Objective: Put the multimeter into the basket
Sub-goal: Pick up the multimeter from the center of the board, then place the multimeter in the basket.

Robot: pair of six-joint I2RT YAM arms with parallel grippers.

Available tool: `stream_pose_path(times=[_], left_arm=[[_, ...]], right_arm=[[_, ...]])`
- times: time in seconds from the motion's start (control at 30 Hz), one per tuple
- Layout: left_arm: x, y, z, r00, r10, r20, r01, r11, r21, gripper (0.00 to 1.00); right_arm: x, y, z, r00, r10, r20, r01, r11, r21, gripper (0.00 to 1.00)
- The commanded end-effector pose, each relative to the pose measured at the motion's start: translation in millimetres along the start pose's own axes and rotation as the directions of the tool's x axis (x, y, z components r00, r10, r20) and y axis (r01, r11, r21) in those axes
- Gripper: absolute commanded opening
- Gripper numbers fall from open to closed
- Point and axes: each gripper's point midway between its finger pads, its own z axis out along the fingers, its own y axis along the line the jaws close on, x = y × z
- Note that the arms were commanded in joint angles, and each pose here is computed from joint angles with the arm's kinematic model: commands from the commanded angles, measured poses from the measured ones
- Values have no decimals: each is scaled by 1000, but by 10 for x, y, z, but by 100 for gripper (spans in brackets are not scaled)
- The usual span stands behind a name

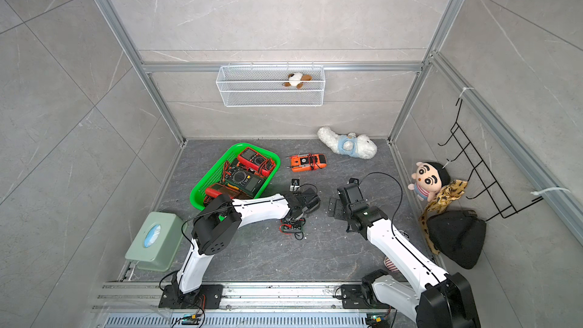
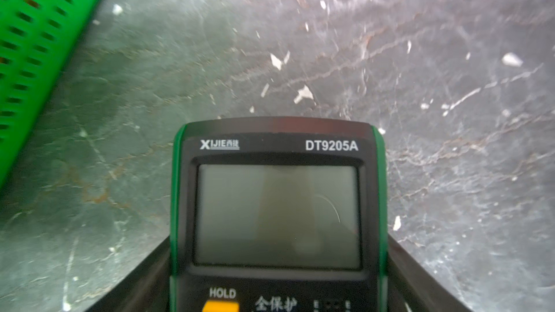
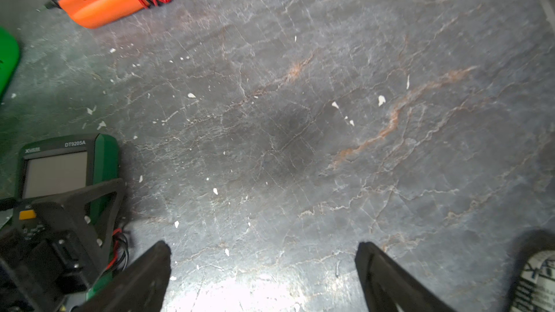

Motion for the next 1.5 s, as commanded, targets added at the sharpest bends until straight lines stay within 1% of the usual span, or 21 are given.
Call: stream_pose_path(times=[0.0,0.1,0.2,0.3,0.37,0.47,0.53,0.63,0.7,0.8,0.9,0.97,1.17,1.33,1.4,1.47], left_arm=[[-656,68,-614,974,-143,175,131,988,77,0],[-877,138,-880,947,-212,241,185,974,129,0],[-1094,323,-1115,908,-283,310,248,957,148,0],[-1277,632,-1224,864,-357,356,328,934,142,0],[-1387,889,-1276,824,-414,387,394,909,135,0],[-1502,1300,-1308,752,-508,420,500,855,140,0],[-1551,1597,-1297,695,-575,431,575,805,147,0],[-1563,2000,-1231,622,-643,447,663,736,136,0],[-1554,2218,-1171,587,-667,459,704,700,117,0],[-1541,2469,-1048,553,-689,469,751,656,79,0],[-1516,2616,-923,530,-712,460,786,617,49,0],[-1486,2675,-841,507,-732,454,810,585,39,0],[-1420,2709,-537,469,-790,396,855,518,20,4],[-1435,2624,-342,469,-804,365,866,501,-10,8],[-1426,2600,-283,470,-807,356,869,493,-30,13],[-1421,2583,-238,470,-809,352,871,491,-34,20]], right_arm=[[-147,-24,-113,998,-28,53,27,1000,8,100],[-179,-23,-158,997,-36,64,36,999,5,100],[-204,-1,-183,997,-44,69,44,999,-7,100],[-231,36,-198,996,-51,74,53,998,-24,100],[-236,60,-195,996,-54,72,57,998,-35,100],[-237,94,-186,996,-56,66,60,997,-49,100],[-232,117,-178,997,-55,59,59,997,-59,100],[-235,149,-171,997,-48,56,52,996,-74,100],[-224,164,-157,998,-44,52,49,995,-81,100],[-221,200,-141,998,-40,46,45,994,-98,100],[-215,231,-124,999,-40,37,44,993,-108,100],[-210,245,-118,999,-40,32,44,993,-113,100],[-187,268,-94,999,-31,21,33,992,-123,100],[-164,289,-59,999,-37,8,37,992,-124,100],[-168,294,-54,999,-39,5,39,992,-123,100],[-163,300,-48,999,-41,4,41,991,-124,100]])
